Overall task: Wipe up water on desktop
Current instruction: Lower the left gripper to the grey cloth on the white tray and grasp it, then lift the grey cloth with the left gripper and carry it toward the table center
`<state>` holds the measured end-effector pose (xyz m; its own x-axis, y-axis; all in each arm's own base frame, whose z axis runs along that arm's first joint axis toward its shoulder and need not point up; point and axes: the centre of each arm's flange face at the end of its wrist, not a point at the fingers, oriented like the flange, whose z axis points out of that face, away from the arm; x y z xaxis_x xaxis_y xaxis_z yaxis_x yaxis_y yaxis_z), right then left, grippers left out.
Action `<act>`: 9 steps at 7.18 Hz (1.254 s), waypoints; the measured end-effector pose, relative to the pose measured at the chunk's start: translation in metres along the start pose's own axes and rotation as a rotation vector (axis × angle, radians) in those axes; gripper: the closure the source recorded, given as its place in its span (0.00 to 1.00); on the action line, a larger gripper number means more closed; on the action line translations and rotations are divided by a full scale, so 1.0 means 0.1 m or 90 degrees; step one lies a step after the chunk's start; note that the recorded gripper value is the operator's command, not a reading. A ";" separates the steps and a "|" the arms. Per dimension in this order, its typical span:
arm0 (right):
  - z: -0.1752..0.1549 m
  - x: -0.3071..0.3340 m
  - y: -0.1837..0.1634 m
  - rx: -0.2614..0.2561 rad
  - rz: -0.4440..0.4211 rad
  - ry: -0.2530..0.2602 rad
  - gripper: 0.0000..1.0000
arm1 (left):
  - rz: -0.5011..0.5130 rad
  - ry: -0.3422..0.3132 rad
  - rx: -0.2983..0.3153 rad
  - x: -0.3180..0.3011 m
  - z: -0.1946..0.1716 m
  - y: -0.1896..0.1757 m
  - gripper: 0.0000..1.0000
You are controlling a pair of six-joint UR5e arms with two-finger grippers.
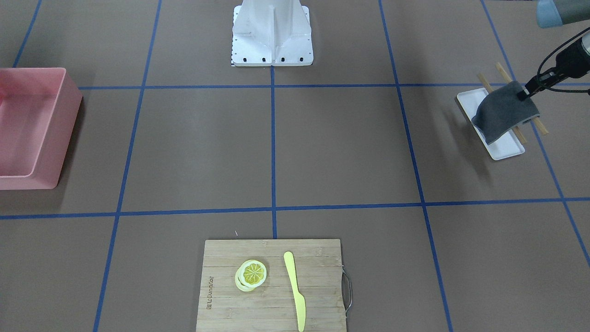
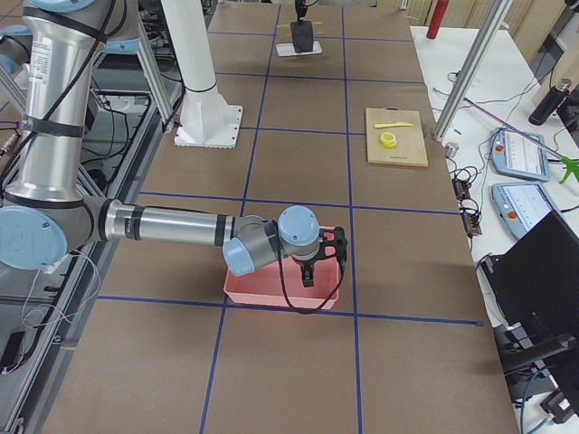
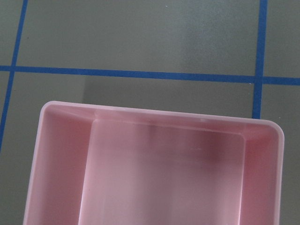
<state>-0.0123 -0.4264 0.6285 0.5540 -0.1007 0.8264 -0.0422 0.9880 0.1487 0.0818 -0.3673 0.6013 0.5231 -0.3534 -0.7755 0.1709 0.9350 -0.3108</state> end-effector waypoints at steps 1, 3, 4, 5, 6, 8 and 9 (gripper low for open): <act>0.00 0.00 0.00 0.000 0.000 0.000 0.00 | 0.000 0.002 0.000 0.01 -0.01 0.00 1.00; 0.01 0.00 0.00 -0.001 0.001 0.000 0.00 | 0.006 0.012 0.005 0.06 -0.10 0.04 1.00; 0.00 -0.02 -0.03 0.002 -0.003 -0.001 0.00 | 0.014 0.028 0.007 0.16 -0.20 0.06 1.00; -0.02 -0.09 -0.12 0.007 -0.009 -0.003 0.00 | 0.019 0.058 0.000 0.29 -0.35 0.08 1.00; -0.03 -0.22 -0.23 0.013 -0.012 -0.008 0.00 | 0.020 0.093 -0.002 0.47 -0.54 0.04 1.00; -0.02 -0.90 -0.53 0.019 -0.013 -0.034 0.00 | -0.021 0.160 0.011 1.43 -0.93 -0.20 1.00; 0.02 -1.49 -0.69 0.018 -0.009 -0.058 0.00 | -0.055 0.187 -0.007 2.19 -1.01 -0.20 1.00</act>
<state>-0.0931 -0.4797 0.4963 0.4770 -0.1264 0.8698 -0.0588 0.9828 0.1751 0.1080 -0.4666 0.3824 0.2423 -0.4271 -0.8711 0.1944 0.9010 -0.3877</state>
